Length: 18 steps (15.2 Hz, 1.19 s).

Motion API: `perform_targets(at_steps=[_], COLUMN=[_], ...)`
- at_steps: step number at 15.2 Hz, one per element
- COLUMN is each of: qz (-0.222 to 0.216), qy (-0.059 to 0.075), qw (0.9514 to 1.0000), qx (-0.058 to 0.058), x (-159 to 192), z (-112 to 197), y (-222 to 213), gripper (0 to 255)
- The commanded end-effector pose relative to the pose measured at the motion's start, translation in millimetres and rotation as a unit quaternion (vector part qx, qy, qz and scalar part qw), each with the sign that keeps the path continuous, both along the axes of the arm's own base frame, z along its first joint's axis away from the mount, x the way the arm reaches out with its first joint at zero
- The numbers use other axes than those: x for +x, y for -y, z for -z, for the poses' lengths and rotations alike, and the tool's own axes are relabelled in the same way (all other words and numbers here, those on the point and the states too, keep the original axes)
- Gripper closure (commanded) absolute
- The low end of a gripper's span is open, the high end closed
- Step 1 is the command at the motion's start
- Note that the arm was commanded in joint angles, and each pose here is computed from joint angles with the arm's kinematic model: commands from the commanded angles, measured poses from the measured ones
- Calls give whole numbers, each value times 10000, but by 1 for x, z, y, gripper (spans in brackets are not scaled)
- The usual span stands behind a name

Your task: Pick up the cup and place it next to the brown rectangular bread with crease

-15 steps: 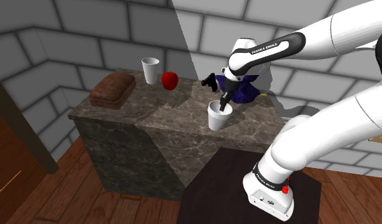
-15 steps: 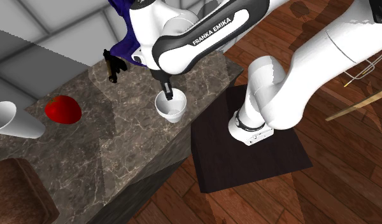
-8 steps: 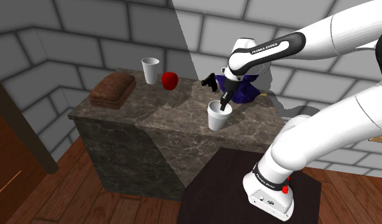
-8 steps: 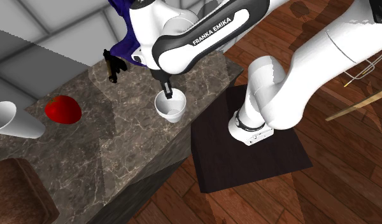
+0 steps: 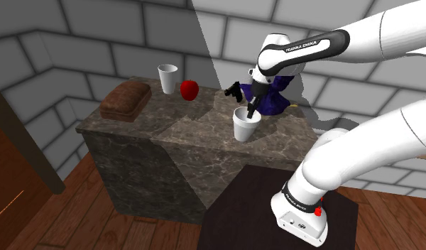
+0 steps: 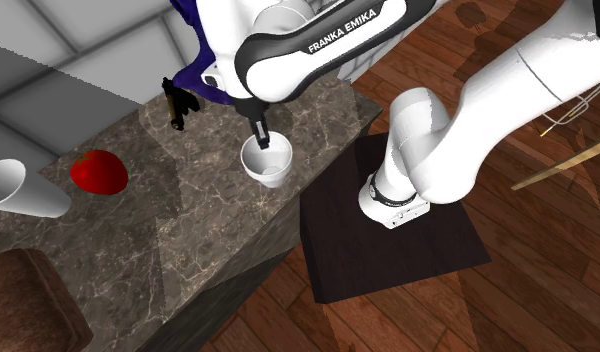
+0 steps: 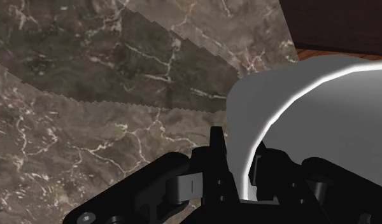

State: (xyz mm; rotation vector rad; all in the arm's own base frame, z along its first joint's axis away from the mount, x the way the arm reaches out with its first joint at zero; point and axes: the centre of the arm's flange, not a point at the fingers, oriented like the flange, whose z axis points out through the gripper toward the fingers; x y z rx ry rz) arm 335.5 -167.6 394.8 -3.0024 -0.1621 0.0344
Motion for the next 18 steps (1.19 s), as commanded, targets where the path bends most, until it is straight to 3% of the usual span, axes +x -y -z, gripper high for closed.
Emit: perform_targets(at_steps=[1,18], qz=[0,0], qy=[-1,-1], qw=[10000,10000], qx=[0,0], x=[0,0], z=[-11,-101], y=[0,0], gripper=[255,255])
